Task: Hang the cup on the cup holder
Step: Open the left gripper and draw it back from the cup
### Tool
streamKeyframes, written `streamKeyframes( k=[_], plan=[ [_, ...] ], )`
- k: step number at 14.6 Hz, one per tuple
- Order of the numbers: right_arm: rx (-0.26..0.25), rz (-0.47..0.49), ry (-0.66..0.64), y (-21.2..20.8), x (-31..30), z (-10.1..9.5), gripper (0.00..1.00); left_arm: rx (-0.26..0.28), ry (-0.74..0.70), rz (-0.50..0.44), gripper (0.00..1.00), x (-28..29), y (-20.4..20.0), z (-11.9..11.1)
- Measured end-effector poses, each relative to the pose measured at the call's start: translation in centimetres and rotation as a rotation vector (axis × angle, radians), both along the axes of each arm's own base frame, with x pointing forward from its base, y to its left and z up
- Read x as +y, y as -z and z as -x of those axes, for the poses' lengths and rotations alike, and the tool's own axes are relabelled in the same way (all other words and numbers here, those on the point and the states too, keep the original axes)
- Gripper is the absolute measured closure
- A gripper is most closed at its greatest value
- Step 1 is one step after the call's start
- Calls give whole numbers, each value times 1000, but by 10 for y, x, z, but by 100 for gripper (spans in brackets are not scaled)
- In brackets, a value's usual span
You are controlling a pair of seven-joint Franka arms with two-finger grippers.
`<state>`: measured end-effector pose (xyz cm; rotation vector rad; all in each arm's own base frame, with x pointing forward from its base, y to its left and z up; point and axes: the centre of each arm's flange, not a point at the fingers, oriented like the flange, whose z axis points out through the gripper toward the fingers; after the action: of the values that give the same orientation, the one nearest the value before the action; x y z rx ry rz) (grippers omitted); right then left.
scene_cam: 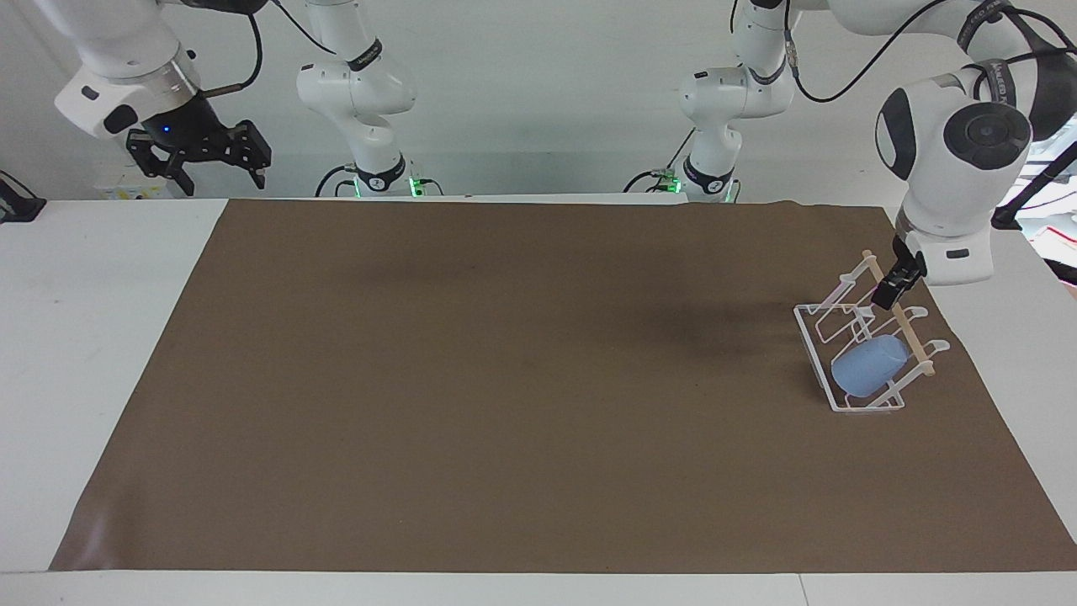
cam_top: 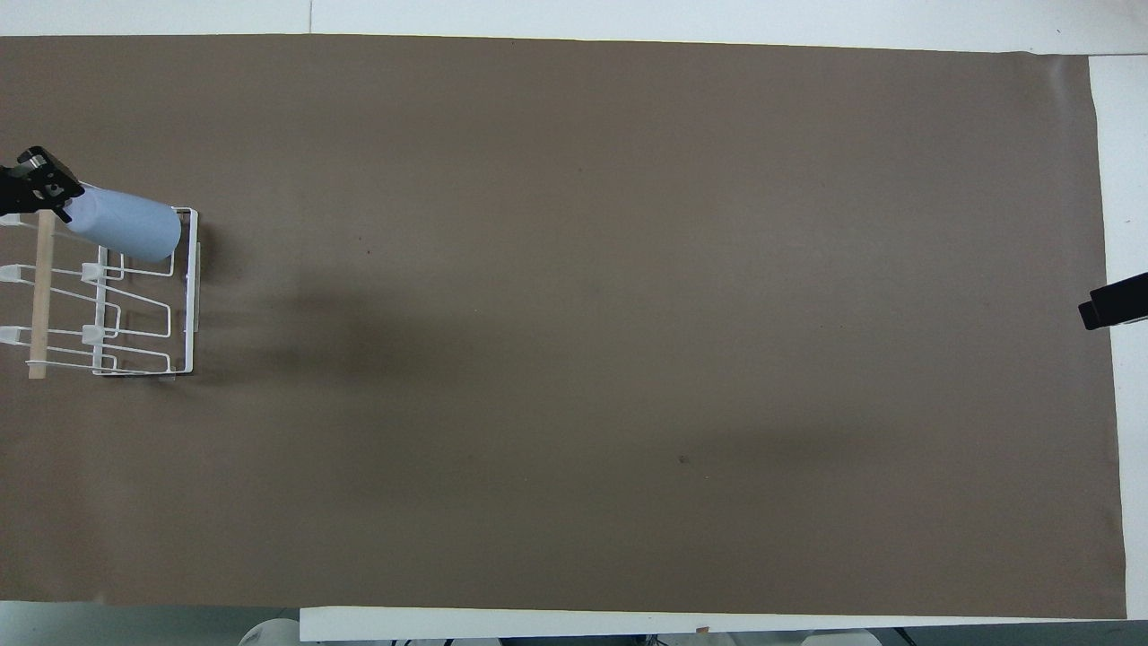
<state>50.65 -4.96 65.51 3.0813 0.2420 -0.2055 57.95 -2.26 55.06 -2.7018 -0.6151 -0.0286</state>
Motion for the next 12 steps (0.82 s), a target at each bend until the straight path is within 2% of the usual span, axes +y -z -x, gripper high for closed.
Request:
streamKeyframes(
  k=[3,7,10,12],
  plan=[
    [0,0,0,0,0,0,0,49,182,113,0,-5,-25,19],
    [0,0,0,0,0,0,0,135,362,251,0,-12,-30,34],
    [0,0,0,0,0,0,0,192,421,312,0,-16,-29,40],
    [0,0,0,0,0,0,0,189,437,375,0,-22,-31,41]
  ],
)
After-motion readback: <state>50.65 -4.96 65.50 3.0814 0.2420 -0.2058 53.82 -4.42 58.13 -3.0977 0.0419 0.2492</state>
